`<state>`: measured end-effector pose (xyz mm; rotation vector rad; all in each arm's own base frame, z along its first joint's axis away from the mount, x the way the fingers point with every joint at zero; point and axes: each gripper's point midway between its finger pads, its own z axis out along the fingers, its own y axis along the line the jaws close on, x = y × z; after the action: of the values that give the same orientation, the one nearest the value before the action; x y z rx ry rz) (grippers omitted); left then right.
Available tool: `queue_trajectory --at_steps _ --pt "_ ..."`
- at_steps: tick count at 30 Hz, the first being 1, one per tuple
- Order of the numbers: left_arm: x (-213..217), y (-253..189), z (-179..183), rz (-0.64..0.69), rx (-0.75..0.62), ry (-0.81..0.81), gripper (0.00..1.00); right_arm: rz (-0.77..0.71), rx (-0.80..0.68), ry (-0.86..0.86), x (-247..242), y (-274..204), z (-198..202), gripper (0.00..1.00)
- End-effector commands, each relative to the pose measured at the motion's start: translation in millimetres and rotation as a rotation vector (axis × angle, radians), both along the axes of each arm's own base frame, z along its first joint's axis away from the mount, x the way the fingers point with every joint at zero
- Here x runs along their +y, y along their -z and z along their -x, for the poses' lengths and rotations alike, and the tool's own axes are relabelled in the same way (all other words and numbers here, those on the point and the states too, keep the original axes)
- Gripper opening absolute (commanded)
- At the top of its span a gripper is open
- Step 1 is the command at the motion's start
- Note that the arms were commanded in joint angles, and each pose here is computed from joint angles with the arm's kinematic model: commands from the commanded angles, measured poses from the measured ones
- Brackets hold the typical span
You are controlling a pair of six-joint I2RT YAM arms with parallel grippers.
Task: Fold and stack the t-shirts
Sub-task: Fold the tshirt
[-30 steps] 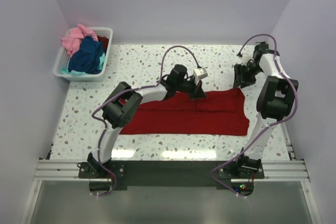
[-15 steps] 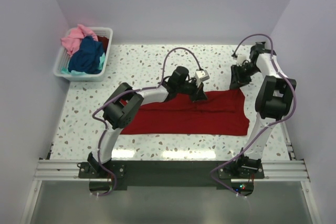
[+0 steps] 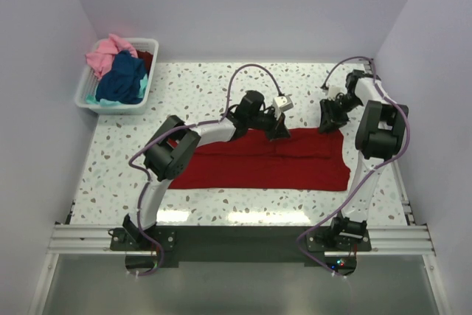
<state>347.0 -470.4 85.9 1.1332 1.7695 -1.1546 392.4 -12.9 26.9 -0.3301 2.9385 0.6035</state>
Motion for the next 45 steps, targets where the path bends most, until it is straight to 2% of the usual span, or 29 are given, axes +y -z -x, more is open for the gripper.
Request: queue_trajectory --at_steps 1,7,11,12,14,15,18,24,28,34,39,45 --pt "-4.6 -28.5 -11.9 0.048 -0.066 -0.004 0.00 -0.046 -0.032 -0.026 7.8 -17.9 -0.2 0.41" --pt "-4.4 -32.2 -14.7 0.053 -0.072 -0.008 0.00 -0.064 -0.069 -0.036 11.8 -40.1 1.0 0.37" --pt "-3.9 -34.4 -14.3 0.054 -0.075 -0.008 0.00 -0.068 -0.082 -0.039 13.3 -53.2 4.5 0.30" --pt "-3.1 -34.4 -14.4 0.054 -0.075 -0.008 0.00 -0.066 -0.083 -0.038 13.3 -54.7 5.5 0.23" --pt "-2.8 -35.4 -14.3 0.055 -0.075 -0.010 0.00 -0.061 -0.074 -0.042 12.7 -55.4 8.8 0.16" --pt "-2.4 -35.0 -13.8 0.054 -0.074 -0.010 0.00 -0.055 -0.080 -0.043 12.0 -58.4 9.3 0.09" --pt "-0.2 -38.2 -11.1 0.055 -0.074 -0.008 0.00 -0.038 -0.088 -0.048 9.7 -65.6 15.2 0.00" --pt "10.1 -45.7 4.7 0.056 -0.066 0.007 0.00 -0.023 -0.093 -0.086 8.4 -80.7 44.0 0.00" --pt "16.1 -51.2 17.5 0.062 -0.062 0.021 0.00 -0.006 -0.107 -0.129 10.6 -93.0 78.7 0.00" --pt "18.7 -41.8 49.8 0.059 -0.003 0.062 0.00 0.047 -0.103 -0.163 7.3 -80.4 112.2 0.00" --pt "16.0 -24.3 86.1 0.031 0.030 0.096 0.00 0.083 -0.108 -0.192 2.2 -75.3 124.3 0.00" --pt "20.1 -11.2 91.3 0.011 0.072 0.067 0.00 0.137 -0.116 -0.229 -12.0 -66.2 126.4 0.00"
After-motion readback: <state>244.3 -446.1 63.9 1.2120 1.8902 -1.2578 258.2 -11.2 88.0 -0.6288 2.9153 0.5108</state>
